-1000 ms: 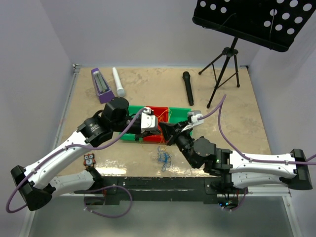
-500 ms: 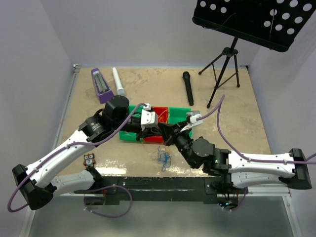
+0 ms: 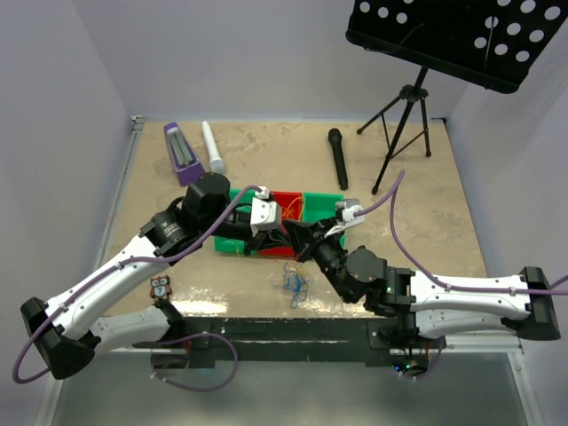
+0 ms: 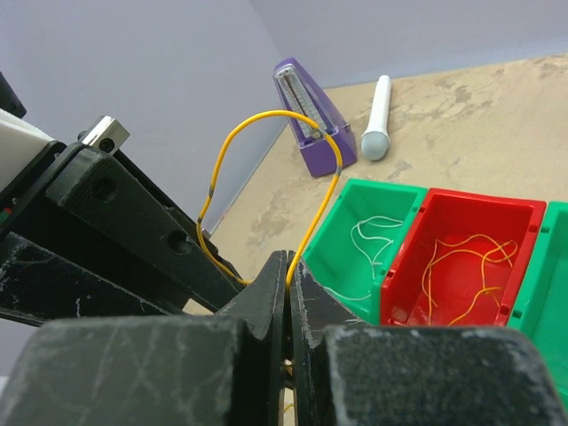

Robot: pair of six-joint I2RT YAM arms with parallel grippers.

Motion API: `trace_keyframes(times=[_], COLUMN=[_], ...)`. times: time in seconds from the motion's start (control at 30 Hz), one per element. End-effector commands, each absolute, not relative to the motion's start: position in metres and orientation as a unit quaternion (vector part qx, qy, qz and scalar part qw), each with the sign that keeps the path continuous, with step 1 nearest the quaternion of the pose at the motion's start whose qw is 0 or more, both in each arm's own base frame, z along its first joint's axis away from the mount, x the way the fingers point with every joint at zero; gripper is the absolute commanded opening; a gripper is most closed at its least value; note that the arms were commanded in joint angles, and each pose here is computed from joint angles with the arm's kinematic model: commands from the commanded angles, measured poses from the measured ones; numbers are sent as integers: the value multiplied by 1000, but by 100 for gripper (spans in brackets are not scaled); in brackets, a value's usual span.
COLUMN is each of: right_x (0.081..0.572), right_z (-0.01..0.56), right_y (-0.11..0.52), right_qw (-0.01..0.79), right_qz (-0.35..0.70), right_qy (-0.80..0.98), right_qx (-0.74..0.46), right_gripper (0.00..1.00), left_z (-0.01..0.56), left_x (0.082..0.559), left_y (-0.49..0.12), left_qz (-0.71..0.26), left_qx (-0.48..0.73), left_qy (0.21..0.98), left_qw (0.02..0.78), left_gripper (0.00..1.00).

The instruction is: Untangle the cables

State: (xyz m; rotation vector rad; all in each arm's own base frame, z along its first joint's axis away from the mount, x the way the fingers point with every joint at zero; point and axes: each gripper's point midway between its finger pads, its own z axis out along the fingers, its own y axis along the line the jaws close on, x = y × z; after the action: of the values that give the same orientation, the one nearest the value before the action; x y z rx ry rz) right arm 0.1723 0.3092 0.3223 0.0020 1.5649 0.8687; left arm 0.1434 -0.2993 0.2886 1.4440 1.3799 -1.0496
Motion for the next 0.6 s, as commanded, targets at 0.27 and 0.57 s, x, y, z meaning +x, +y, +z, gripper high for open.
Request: trace_keyframes(times=[0.27, 0.57], right_x=[171, 170], right_z=[344, 348], right_y=[312, 314], right_qw=[629, 628], right_qz=[398, 404], right_qy=[668, 665], right_qx=[14, 13], right_gripper=[0, 0], left_z=[307, 305], left_x=[122, 128], left_y=[-297, -300], left_qz=[-467, -470], left_qx=[577, 556], left_qy=[518, 530], left_qw=[425, 434], left_gripper=[14, 17])
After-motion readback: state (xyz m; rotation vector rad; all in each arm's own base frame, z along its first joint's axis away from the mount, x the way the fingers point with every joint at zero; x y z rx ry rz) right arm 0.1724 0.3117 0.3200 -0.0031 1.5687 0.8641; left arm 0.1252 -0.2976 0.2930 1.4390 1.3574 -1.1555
